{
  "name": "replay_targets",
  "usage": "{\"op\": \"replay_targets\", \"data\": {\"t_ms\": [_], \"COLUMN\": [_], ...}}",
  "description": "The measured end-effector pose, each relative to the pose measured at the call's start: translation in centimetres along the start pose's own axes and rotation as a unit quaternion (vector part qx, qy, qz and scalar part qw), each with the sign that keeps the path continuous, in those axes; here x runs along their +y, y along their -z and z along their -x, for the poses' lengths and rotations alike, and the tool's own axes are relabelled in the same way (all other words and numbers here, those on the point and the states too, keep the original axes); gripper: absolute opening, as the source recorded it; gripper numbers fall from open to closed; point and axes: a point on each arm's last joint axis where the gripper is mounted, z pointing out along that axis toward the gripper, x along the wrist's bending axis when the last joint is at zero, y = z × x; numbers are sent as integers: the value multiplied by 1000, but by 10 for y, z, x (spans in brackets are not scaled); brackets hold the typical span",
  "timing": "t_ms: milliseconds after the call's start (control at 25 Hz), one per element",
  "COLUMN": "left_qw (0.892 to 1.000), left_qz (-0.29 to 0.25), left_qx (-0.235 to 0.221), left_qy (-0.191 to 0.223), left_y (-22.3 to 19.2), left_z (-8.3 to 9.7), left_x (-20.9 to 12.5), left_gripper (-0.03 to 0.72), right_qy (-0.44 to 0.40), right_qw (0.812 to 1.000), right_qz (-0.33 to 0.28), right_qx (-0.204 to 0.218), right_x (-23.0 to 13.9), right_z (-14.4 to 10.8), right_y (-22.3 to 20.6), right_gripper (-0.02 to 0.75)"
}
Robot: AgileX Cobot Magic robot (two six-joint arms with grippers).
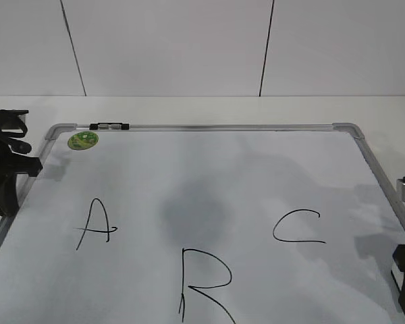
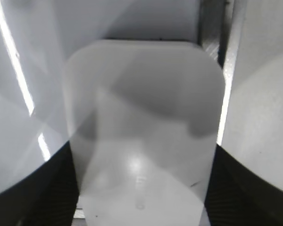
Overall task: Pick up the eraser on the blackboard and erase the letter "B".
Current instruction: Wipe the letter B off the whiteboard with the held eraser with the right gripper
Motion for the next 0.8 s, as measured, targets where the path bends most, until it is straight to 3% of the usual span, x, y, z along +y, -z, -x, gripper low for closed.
{"op": "replay_targets", "data": {"t_ms": [480, 800], "left_qw": [1000, 1000], "left_qz": [1, 2], "left_qx": [-1, -2], "left_qy": [1, 1], "left_y": [0, 0], "left_z": [0, 0], "left_x": [0, 0], "left_gripper": [27, 28], "right_qy": [2, 8], "right_qw": [1000, 999], "right_qz": [-6, 39], "right_qx": [-4, -4], "right_x": [1, 23], "right_z": [0, -3], "right_y": [4, 37], "right_gripper": [523, 523]}}
